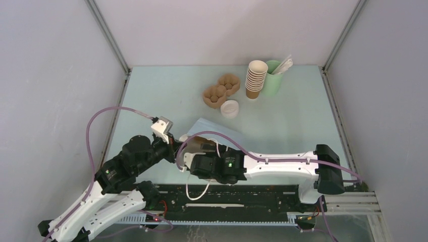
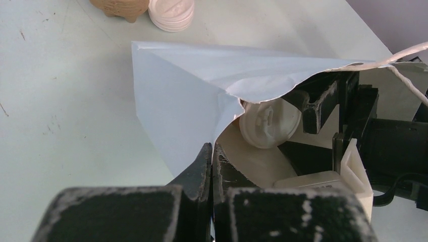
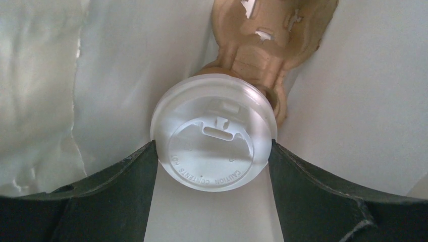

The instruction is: Pack the takeout coffee

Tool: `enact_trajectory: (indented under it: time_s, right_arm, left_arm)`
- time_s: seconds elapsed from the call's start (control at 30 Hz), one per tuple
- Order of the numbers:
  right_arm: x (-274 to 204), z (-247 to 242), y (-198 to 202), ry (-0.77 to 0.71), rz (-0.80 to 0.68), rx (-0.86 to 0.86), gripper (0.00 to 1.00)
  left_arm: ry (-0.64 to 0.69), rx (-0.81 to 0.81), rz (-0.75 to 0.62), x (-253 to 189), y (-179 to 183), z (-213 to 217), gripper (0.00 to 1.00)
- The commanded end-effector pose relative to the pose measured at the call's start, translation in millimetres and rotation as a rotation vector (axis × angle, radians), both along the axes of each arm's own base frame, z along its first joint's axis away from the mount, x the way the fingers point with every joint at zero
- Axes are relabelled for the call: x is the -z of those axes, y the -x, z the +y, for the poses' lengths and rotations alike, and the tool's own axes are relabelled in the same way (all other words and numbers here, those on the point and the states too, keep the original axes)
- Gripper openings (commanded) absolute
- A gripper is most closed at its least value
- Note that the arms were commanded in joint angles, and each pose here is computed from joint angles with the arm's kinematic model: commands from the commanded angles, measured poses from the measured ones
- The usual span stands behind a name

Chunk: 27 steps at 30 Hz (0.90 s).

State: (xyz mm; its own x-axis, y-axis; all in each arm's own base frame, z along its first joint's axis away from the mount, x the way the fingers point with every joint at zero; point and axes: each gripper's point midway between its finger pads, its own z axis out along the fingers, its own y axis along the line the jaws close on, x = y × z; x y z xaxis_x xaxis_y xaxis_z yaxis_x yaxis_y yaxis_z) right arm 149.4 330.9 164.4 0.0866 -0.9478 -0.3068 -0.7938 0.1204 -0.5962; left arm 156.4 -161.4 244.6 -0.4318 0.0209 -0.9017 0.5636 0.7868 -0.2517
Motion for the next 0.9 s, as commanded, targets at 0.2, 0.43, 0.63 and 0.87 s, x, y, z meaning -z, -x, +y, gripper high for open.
enact_trajectory:
  time_s: [0.2,0.43,0.63,0.87]
  right_arm:
    - [-13,-12,-24,0.067,-0.121,0.094,0.66]
    - [-9,-10,-23,0.066,-0.084,0.078,0.66]
    - [0,-5,-29,0.046,-0.066,0.062,0.66]
    - [14,-1,-28,0.063,-0.002,0.021,0.66]
  left_arm:
    - [0.032,0.021,-0.029,-6,2,-3,0.00]
    - [0.032,0.027,-0.027,-8,5,-1,0.00]
    - [0.033,0.036,-0.030,-9,6,-2,0.00]
    - [0.038,0.033,-0.030,-8,8,0,0.00]
